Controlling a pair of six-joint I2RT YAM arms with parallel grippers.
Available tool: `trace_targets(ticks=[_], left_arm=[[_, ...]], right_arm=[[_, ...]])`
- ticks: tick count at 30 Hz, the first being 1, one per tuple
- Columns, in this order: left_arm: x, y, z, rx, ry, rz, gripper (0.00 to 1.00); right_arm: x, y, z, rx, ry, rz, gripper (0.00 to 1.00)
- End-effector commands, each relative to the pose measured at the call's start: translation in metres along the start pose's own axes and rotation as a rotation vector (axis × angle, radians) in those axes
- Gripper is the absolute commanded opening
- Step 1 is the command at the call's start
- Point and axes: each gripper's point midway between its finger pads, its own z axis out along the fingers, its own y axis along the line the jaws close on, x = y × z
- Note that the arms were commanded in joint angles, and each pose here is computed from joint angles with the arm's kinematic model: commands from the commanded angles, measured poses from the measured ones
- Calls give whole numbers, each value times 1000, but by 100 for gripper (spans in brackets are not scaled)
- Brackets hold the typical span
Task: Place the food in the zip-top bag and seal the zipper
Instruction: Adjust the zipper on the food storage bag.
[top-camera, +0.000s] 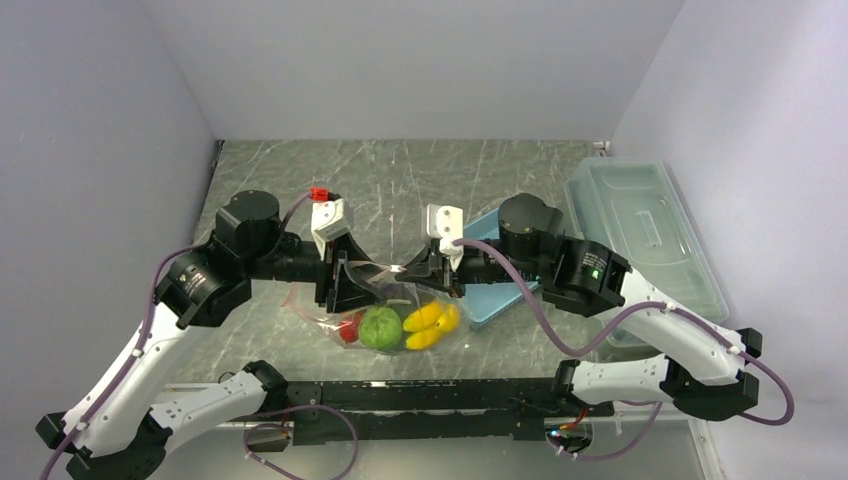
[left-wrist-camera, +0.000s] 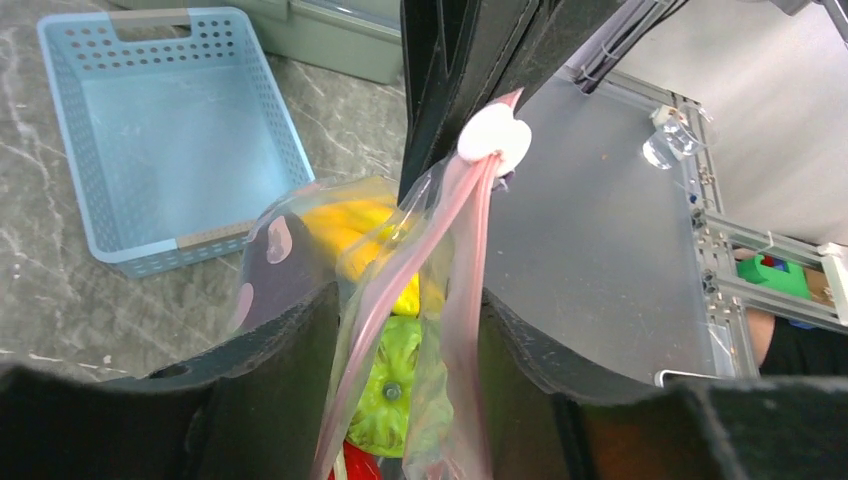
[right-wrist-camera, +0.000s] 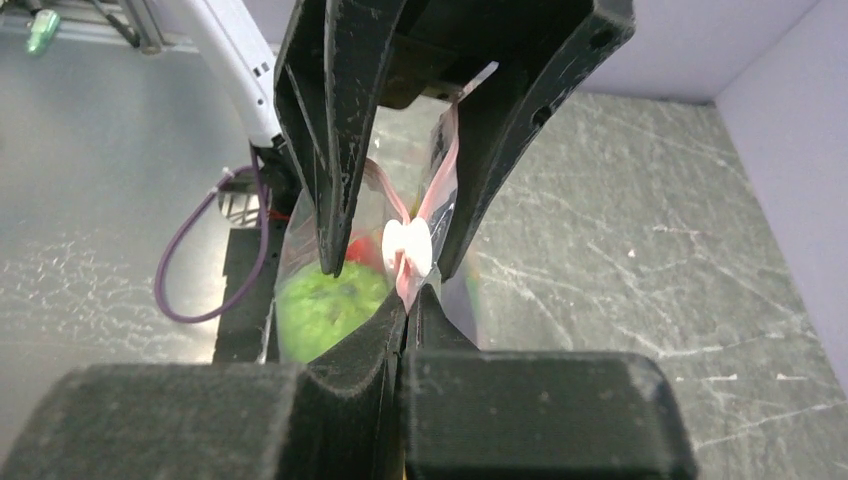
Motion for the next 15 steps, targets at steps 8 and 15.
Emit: trace_targets(ticks=[8, 15], left_arm=[[-42, -5, -18, -85, -135, 152, 61], [-62, -10, -24, -95, -215, 216, 75]], right_arm=[[-24, 11, -7, -76, 46, 75, 0], [-19, 18, -1, -130, 128, 157, 0]])
